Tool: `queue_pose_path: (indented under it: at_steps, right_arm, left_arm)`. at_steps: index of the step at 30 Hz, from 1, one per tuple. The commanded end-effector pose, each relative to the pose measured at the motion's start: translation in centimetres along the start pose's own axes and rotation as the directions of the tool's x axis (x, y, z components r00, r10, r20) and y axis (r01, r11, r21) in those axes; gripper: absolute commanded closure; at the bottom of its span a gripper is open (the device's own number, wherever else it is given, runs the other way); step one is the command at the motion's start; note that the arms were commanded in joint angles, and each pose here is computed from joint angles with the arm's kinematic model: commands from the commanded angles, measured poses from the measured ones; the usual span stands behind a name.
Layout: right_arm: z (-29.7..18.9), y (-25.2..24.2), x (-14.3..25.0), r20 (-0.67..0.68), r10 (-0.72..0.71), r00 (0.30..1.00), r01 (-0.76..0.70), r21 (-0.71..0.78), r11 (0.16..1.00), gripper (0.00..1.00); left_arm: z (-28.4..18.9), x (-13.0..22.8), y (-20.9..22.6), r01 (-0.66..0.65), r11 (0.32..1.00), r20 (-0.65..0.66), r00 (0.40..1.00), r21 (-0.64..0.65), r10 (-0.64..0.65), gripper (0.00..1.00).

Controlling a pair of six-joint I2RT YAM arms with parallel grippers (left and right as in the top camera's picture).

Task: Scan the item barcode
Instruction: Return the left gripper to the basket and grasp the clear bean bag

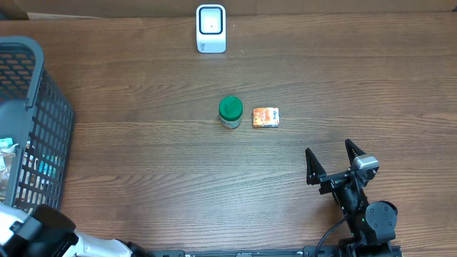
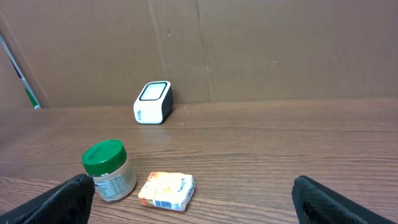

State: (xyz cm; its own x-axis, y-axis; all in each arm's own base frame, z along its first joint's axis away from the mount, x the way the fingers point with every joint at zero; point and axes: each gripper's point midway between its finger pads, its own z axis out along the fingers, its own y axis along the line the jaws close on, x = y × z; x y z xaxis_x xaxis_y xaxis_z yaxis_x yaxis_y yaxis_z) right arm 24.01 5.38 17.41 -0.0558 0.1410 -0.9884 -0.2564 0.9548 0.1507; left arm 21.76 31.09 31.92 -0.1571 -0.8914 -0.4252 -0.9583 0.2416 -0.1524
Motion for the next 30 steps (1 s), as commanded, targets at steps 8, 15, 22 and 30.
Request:
queue_pose_path:
  at_steps: [8,15,22,30]
  right_arm:
    - [0.0,0.0,0.2,0.004,0.001,1.000,-0.001,-0.003,1.000,0.00]
    - [0.0,0.0,0.2,0.004,0.001,1.000,-0.001,-0.003,1.000,0.00]
    - [0.0,0.0,0.2,0.004,0.002,1.000,-0.002,-0.003,1.000,0.00]
    - [0.0,0.0,0.2,0.004,0.001,1.000,-0.001,-0.003,1.000,0.00]
  left_arm:
    - [8.9,0.4,2.2,-0.133,0.989,-0.075,0.989,-0.060,0.128,0.00]
    - [14.9,1.3,3.2,-0.343,0.936,-0.081,0.938,-0.079,0.337,0.00]
    - [19.7,4.7,4.4,-0.467,0.882,-0.143,0.879,-0.062,0.455,0.00]
    - [22.6,5.3,4.6,-0.587,0.808,-0.099,0.808,-0.055,0.581,0.00]
